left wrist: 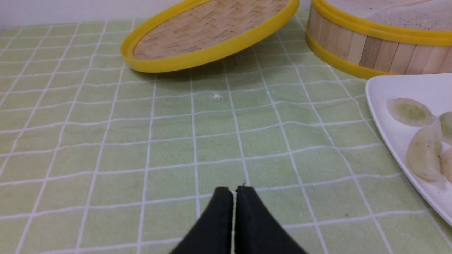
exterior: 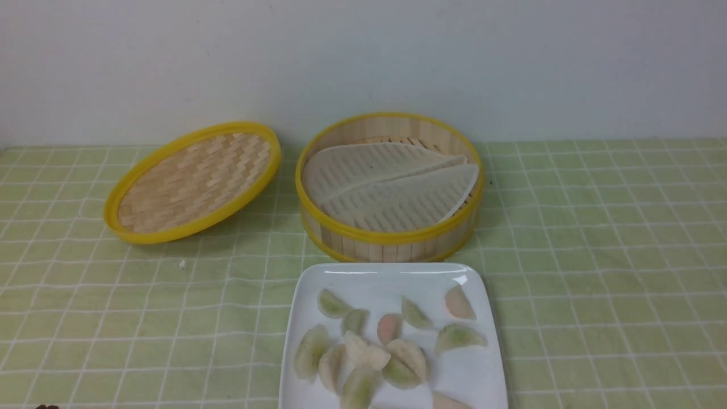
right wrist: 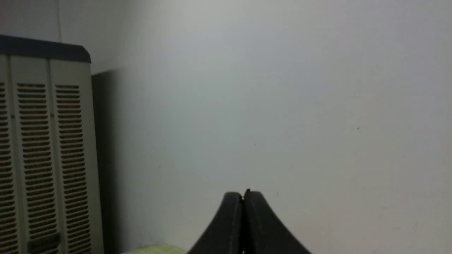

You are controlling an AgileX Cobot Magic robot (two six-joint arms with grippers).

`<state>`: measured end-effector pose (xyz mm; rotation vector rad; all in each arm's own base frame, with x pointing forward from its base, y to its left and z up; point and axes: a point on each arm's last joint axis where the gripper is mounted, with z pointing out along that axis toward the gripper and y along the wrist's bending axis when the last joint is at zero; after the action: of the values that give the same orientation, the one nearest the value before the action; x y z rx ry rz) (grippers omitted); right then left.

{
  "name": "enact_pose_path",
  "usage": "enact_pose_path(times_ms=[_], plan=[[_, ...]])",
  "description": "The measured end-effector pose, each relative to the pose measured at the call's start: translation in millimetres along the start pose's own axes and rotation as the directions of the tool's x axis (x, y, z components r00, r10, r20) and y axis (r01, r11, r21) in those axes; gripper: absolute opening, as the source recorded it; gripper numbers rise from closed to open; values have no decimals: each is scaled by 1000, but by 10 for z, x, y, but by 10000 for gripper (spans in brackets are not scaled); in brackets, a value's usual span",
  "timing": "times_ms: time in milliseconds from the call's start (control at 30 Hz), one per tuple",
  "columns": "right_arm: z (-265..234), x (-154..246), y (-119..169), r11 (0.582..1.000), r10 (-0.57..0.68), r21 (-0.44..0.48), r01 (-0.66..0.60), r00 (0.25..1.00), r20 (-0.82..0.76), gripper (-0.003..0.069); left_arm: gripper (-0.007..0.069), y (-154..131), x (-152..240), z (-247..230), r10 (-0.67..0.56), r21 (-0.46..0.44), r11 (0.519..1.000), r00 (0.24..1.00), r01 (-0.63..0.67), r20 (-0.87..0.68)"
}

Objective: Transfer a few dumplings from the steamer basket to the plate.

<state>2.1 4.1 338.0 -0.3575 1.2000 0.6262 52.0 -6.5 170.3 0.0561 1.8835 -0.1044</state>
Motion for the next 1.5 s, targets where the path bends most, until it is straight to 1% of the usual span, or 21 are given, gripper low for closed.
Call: enact_pose_path(times_ms=[67,100,200,267,333,367,500,567,667,1500], plan=[[25,118,-12,1000,-14,12,14,999,-35,-15,-6,0,0,0,0,0,1000,1000,0,0],[35,176,-21,999,-27,34,29,998,-52,-15,-6,0,0,0,0,0,1000,1000,0,0],[67,453,-85,982,-64,165,87,989,-137,-15,-6,0,0,0,0,0,1000,1000,0,0],[69,701,-157,957,-63,265,121,975,-214,-15,-6,0,0,0,0,0,1000,1000,0,0],[52,901,-223,929,-49,340,144,961,-274,-15,-6,0,0,0,0,0,1000,1000,0,0],[26,1050,-276,902,-32,399,163,949,-314,-15,-6,0,0,0,0,0,1000,1000,0,0],[-91,1495,-401,839,47,507,195,904,-424,-15,-6,0,0,0,0,0,1000,1000,0,0],[-129,1587,-422,824,74,529,205,886,-458,-15,-6,0,0,0,0,0,1000,1000,0,0],[-142,1594,-435,808,81,549,216,881,-466,-15,-6,0,0,0,0,0,1000,1000,0,0],[-144,1597,-435,807,79,548,221,879,-471,-15,-6,0,0,0,0,0,1000,1000,0,0]])
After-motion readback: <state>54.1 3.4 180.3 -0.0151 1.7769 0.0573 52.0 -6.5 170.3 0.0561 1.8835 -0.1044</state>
